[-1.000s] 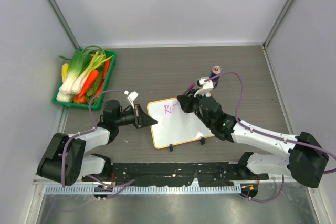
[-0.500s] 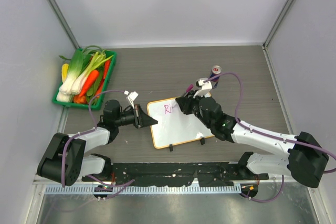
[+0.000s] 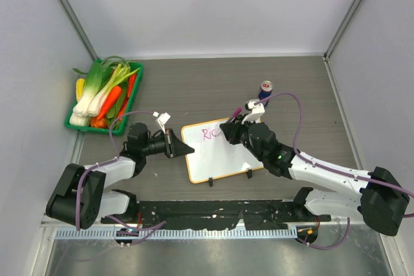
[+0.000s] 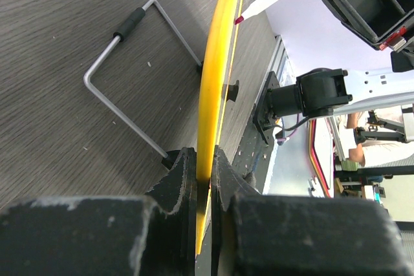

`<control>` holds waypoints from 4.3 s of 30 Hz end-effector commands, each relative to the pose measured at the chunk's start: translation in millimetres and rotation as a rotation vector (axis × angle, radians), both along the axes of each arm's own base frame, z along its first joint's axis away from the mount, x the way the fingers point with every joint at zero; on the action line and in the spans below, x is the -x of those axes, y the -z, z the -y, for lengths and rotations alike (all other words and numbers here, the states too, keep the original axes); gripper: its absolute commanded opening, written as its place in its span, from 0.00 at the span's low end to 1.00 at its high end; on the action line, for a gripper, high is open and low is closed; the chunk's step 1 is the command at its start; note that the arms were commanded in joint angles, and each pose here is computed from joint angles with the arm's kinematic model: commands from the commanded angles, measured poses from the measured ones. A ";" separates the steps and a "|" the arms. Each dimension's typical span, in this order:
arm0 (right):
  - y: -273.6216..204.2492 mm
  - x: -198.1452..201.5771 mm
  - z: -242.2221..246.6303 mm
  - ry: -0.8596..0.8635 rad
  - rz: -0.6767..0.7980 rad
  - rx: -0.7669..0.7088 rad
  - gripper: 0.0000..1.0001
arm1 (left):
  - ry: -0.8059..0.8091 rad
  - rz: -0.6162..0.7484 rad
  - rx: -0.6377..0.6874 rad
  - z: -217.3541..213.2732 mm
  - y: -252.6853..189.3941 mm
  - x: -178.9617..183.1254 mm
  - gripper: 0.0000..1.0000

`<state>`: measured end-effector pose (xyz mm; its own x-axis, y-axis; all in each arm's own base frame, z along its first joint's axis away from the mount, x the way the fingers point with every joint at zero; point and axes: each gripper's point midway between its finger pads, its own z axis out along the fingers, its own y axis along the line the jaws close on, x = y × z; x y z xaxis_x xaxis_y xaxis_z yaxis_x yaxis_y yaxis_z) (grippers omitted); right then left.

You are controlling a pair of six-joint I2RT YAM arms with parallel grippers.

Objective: Write a sentence on the whiteboard

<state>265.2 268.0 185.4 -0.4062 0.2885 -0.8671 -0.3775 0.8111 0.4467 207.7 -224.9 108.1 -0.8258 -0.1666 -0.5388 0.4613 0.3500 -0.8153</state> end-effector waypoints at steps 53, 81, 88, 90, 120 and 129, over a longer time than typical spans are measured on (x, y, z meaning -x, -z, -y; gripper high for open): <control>-15.9 -8.4 9.4 -0.002 0.029 -0.172 0.01 | -0.068 0.020 -0.076 -7.3 15.9 -12.4 0.00; -7.0 -23.3 36.5 0.107 0.003 -0.124 0.01 | -0.066 0.015 -0.075 -7.0 16.9 -12.2 0.00; -13.0 -24.8 29.0 0.089 0.004 -0.162 0.01 | -0.066 0.017 -0.075 -7.0 16.4 -12.1 0.00; -14.0 -25.3 27.8 0.085 0.007 -0.168 0.01 | -0.064 0.017 -0.075 -6.7 16.4 -11.8 0.00; 4.0 -15.4 15.2 0.003 -0.050 -0.147 0.01 | -0.064 0.018 -0.075 -6.9 16.2 -11.2 0.00; 18.6 -9.8 17.4 -0.009 -0.082 -0.110 0.01 | -0.064 0.018 -0.075 -7.1 16.0 -10.6 0.00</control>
<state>277.6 255.4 183.2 -0.4532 0.4143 -0.7893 -0.3618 0.7238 0.5876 207.3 -224.8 108.0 -0.8269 -0.1659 -0.5373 0.4599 0.3503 -0.8159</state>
